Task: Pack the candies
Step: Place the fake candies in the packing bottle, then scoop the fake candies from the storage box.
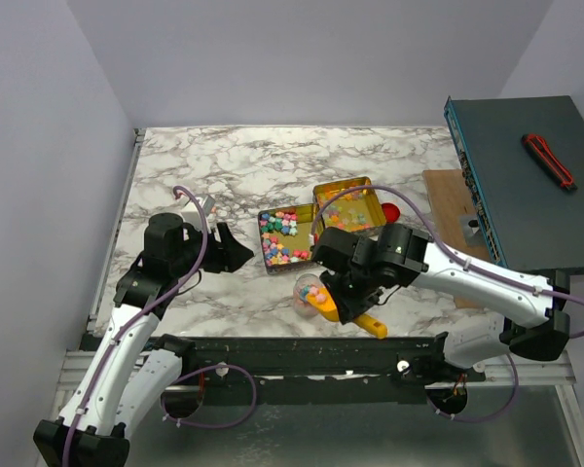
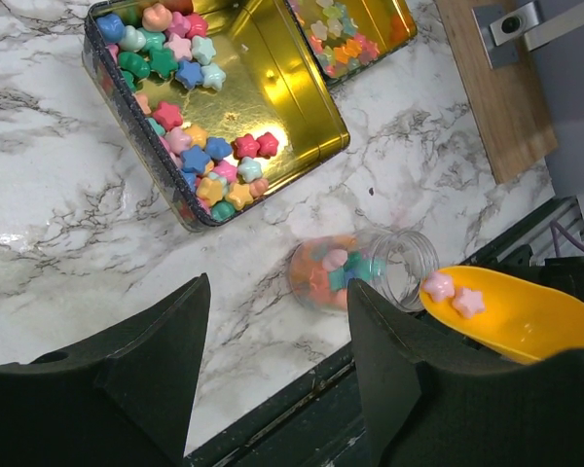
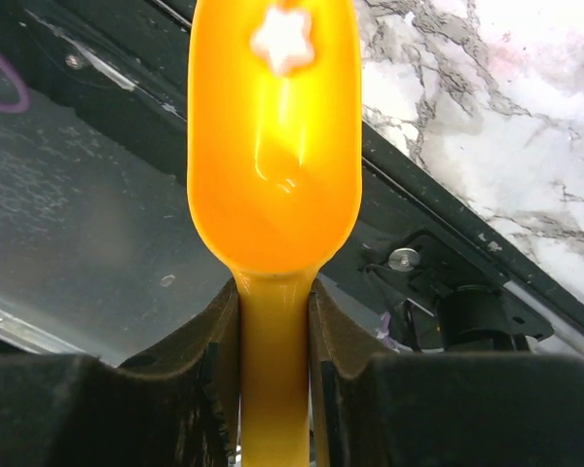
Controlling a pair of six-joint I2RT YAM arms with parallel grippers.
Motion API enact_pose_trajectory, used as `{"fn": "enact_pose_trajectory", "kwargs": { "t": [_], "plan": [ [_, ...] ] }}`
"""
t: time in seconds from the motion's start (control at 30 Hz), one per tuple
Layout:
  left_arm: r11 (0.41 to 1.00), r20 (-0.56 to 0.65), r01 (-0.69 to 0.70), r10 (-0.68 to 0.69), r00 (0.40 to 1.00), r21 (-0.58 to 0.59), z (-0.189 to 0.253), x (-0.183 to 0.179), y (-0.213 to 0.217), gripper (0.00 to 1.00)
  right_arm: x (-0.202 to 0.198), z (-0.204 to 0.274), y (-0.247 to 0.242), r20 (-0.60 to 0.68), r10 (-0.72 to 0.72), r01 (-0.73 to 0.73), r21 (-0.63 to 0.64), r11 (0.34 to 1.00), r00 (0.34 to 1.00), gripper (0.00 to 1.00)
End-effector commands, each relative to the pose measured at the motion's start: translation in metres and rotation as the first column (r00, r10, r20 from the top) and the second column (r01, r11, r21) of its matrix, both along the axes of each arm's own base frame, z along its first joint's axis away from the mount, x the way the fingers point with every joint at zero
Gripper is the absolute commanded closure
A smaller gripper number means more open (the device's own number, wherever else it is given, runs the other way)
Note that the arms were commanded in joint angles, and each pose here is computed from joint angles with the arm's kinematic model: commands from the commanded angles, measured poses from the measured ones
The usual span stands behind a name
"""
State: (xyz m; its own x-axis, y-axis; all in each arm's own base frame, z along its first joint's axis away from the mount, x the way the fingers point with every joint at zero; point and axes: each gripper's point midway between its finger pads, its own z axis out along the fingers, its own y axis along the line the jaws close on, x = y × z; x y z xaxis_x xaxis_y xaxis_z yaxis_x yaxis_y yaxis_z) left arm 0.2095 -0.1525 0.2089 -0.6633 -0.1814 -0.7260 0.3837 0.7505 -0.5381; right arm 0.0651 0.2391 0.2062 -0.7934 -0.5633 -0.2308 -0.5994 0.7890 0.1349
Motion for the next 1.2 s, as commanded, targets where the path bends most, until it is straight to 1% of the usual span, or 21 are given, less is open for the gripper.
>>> {"fn": "enact_pose_trajectory", "kwargs": {
  "t": [0.0, 0.13, 0.33, 0.43, 0.53, 0.67, 0.77, 1.0, 1.1, 1.17],
  "plan": [
    [1.000, 0.024, -0.001, 0.000, 1.000, 0.020, 0.003, -0.001, 0.001, 0.39, -0.004, 0.016, 0.007, -0.079, -0.010, 0.014, 0.060, 0.998, 0.997, 0.99],
    [1.000, 0.024, 0.001, -0.001, 1.000, 0.025, 0.003, -0.002, 0.001, 0.39, 0.001, 0.021, 0.010, -0.126, -0.009, 0.021, 0.091, 0.996, 0.992, 0.99],
    [0.999, 0.025, -0.005, 0.004, 1.000, 0.039, 0.001, -0.001, 0.001, 0.39, 0.002, 0.017, 0.010, -0.198, 0.002, 0.019, 0.104, 0.994, 0.980, 0.99],
    [0.999, 0.021, -0.005, 0.004, 1.000, 0.044, 0.000, -0.001, 0.001, 0.39, 0.004, 0.016, 0.006, -0.212, -0.006, 0.029, 0.106, 0.994, 0.977, 0.99],
    [0.999, 0.016, -0.007, 0.006, 1.000, 0.048, -0.001, 0.000, 0.001, 0.39, 0.008, 0.021, 0.005, -0.195, -0.011, 0.036, 0.122, 0.992, 0.981, 0.99],
    [0.999, 0.001, -0.005, 0.005, 1.000, 0.050, -0.004, 0.000, 0.001, 0.39, 0.025, 0.030, 0.008, -0.107, -0.011, 0.026, 0.143, 0.989, 0.994, 0.99],
    [0.999, -0.013, -0.001, 0.002, 1.000, 0.051, -0.007, 0.001, 0.000, 0.39, 0.044, 0.028, 0.005, -0.011, -0.018, 0.019, 0.105, 0.994, 1.000, 0.99],
    [0.998, -0.047, -0.004, 0.007, 0.999, 0.060, -0.016, 0.004, -0.001, 0.39, 0.086, 0.031, 0.016, 0.194, 0.028, -0.049, 0.102, 0.994, 0.981, 0.99],
    [0.998, -0.065, -0.006, 0.010, 0.998, 0.067, -0.020, 0.006, -0.001, 0.39, 0.104, 0.030, 0.017, 0.269, 0.061, -0.075, 0.045, 0.996, 0.961, 0.99],
    [0.997, -0.087, -0.002, 0.009, 0.996, 0.071, -0.025, 0.007, -0.002, 0.39, 0.119, 0.026, 0.010, 0.317, 0.095, -0.088, -0.038, 0.995, 0.944, 0.99]
  ]
}}
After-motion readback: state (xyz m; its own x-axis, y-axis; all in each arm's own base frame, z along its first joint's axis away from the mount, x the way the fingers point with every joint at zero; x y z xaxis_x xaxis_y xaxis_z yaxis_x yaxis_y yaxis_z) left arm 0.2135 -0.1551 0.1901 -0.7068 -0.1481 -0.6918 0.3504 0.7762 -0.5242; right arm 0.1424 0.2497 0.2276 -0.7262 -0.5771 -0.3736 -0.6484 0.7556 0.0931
